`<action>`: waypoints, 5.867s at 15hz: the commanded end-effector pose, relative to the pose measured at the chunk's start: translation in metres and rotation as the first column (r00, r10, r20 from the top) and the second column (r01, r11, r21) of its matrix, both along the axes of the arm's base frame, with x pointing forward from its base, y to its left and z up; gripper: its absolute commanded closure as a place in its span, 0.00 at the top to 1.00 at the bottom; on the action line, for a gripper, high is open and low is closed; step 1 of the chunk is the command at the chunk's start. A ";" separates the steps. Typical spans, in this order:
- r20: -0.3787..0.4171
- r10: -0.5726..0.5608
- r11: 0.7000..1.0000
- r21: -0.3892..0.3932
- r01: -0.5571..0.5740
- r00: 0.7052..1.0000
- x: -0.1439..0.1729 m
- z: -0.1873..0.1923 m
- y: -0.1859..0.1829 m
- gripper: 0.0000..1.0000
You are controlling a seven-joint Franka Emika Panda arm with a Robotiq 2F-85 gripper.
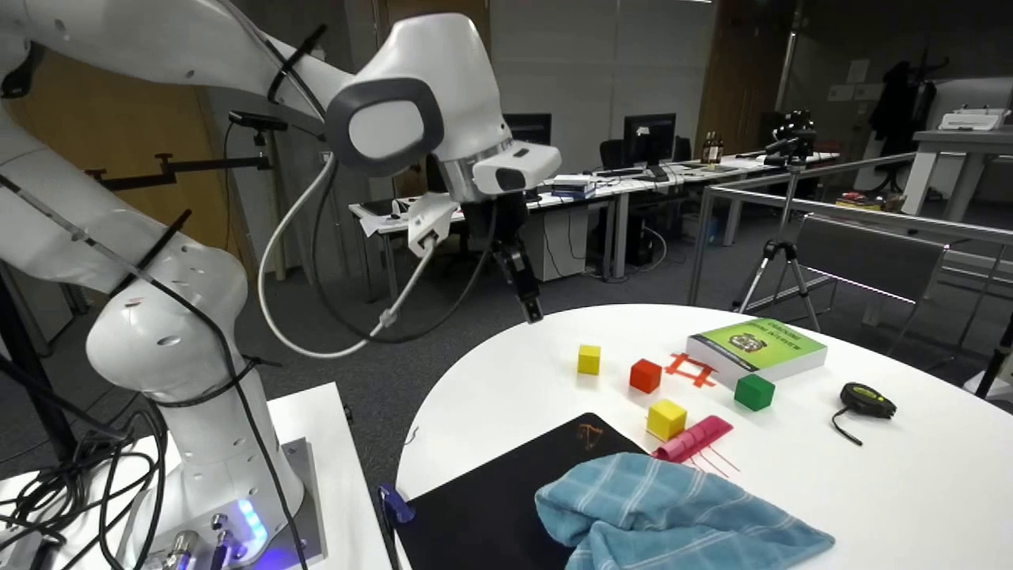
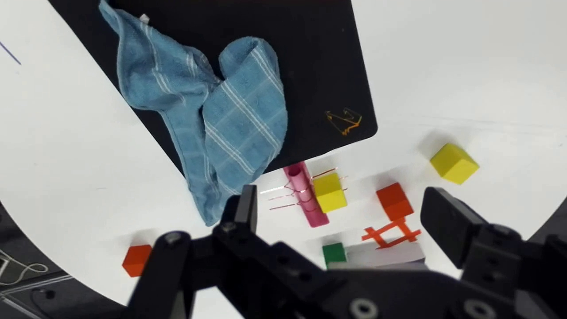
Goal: Unfold the kitchen towel
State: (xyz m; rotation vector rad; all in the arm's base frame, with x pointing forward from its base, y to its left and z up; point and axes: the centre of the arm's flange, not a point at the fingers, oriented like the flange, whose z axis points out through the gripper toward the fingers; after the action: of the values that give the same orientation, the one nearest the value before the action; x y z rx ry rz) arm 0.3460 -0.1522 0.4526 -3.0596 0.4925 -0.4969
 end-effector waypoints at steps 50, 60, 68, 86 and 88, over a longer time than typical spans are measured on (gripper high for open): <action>-0.010 -0.546 0.831 -0.133 0.540 0.838 0.080 -0.311 0.003 0.75; 0.037 -0.529 0.848 -0.034 0.530 0.848 0.065 -0.231 0.035 0.06; -0.015 -0.516 0.856 -0.031 0.516 0.856 0.046 -0.146 0.059 0.01; -0.036 -0.612 0.786 -0.140 0.602 0.790 0.100 0.076 0.047 0.01; 0.000 -0.616 0.780 -0.143 0.609 0.788 0.102 0.093 0.028 0.01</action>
State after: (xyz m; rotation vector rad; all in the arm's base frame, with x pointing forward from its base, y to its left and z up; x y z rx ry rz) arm 0.4401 -0.1001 0.5150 -2.9710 1.5265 -0.4234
